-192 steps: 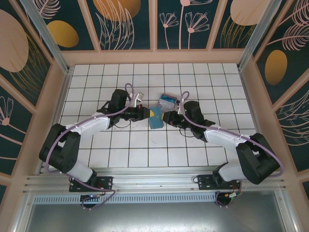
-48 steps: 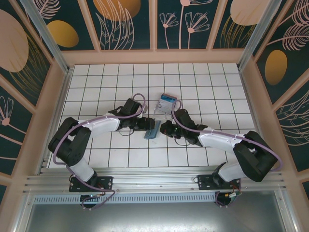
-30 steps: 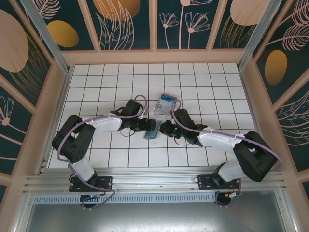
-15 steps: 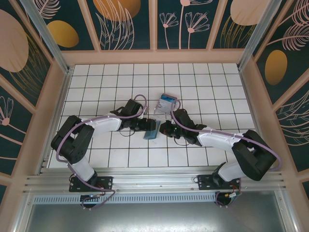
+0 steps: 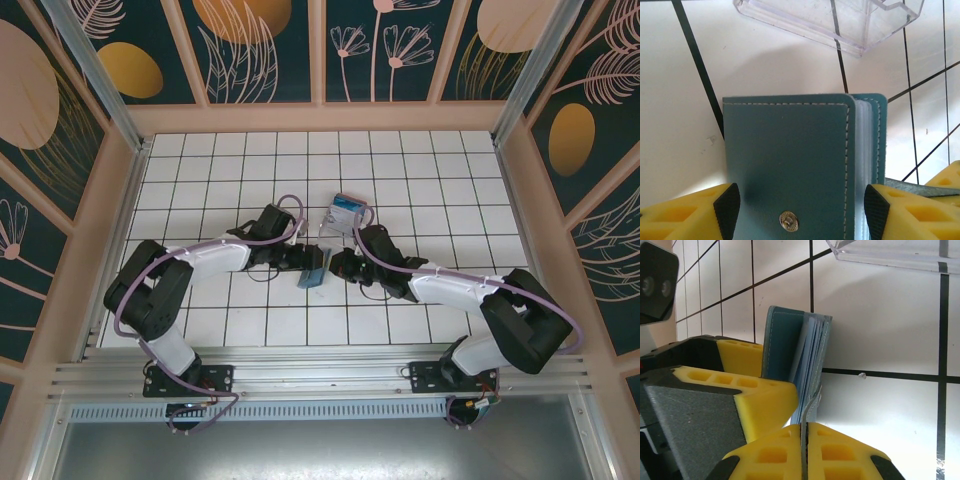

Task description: Put the credit cards into the card holder

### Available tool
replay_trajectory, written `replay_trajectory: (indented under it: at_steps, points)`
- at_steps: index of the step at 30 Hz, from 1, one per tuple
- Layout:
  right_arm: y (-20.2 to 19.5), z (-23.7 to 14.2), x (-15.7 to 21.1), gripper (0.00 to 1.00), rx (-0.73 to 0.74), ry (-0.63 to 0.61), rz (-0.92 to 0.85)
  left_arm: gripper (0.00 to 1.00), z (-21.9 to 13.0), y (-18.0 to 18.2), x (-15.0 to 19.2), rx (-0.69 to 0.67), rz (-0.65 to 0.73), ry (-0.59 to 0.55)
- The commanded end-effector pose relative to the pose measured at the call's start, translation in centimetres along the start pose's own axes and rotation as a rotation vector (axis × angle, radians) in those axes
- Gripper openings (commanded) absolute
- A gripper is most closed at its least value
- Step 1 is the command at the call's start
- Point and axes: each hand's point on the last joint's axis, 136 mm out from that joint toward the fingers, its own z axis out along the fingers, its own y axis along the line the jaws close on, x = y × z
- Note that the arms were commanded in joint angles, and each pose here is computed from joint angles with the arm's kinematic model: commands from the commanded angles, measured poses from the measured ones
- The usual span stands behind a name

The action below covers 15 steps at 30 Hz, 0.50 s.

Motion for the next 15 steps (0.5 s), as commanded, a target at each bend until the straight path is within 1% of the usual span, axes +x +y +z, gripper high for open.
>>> replay_trajectory:
  at_steps: [1,2,3,7,11,15]
  points:
    - [1.0,0.2,-0.1,0.08,-0.039,0.001,0.001,0.69,0.3,-0.1,0.8,0.003,0.016,0.038]
    - [1.1,0.2,-0.1,0.08,-0.041,0.001,0.001,0.68,0.3,-0.2,0.8,0.003,0.018,0.039]
    - [1.1,0.2,-0.1,0.08,-0.041,0.001,0.000,0.67,1.0,0.6,1.2,-0.014,0.005,0.060]
    - [1.1,0.2,-0.2,0.08,-0.036,-0.002,-0.002,0.63,1.2,1.0,1.5,-0.021,0.000,0.069]
    - [1.0,0.2,-0.1,0.09,-0.035,-0.001,0.000,0.62,1.3,1.0,1.5,-0.021,0.000,0.068]
    - [0.9,0.2,-0.2,0.09,-0.034,-0.003,0.000,0.57,1.4,1.1,1.5,-0.025,0.001,0.066]
